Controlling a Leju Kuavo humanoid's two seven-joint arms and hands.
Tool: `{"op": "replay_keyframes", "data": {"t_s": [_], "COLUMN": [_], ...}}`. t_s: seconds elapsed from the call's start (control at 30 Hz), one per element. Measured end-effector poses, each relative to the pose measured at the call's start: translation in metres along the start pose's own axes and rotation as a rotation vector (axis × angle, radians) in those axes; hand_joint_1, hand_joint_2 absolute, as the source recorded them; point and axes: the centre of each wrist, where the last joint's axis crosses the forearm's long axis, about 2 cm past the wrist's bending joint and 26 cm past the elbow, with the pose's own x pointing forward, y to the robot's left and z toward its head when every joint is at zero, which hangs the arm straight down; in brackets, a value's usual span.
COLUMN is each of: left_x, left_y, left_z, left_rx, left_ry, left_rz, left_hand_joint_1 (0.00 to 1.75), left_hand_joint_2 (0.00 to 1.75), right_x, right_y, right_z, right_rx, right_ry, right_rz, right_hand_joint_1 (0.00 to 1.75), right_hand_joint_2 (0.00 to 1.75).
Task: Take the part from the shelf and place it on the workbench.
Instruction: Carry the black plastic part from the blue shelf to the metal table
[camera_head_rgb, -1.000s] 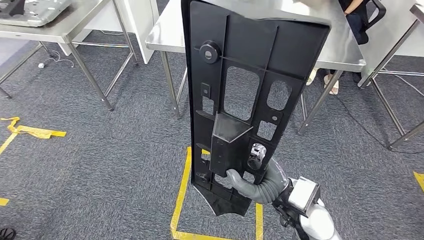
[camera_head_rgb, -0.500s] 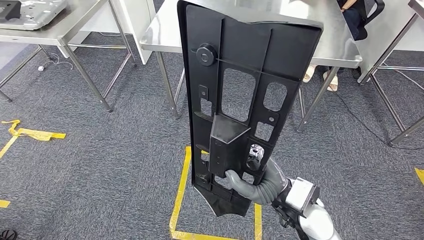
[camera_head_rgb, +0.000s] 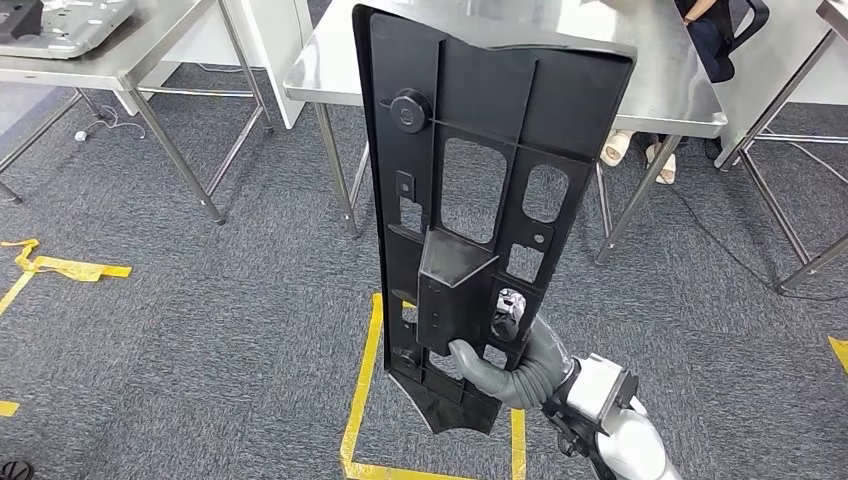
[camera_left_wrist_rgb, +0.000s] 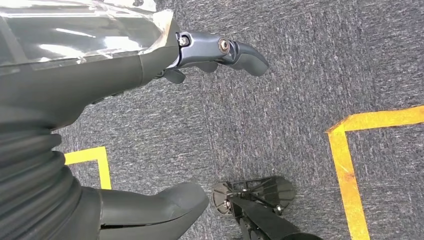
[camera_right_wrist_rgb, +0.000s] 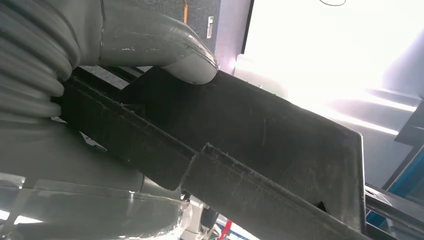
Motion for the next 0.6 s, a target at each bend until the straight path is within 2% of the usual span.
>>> {"op": "replay_keyframes", "data": {"t_s": [0.6], "left_x": [-0.002], "left_y": [-0.001], "left_z": [0.001], "left_rx": [-0.002], "left_ry": [0.0], "left_rz": [-0.005], "left_hand_joint_1": [0.0], "left_hand_joint_2": [1.75], "right_x": [-0.003], "right_y": [0.004], "right_z": [0.01], "right_rx": [-0.035], "right_ry": [0.043], "right_rz": [-0.004], "right_hand_joint_1": [1.75], "right_hand_joint_2": [1.75]}}
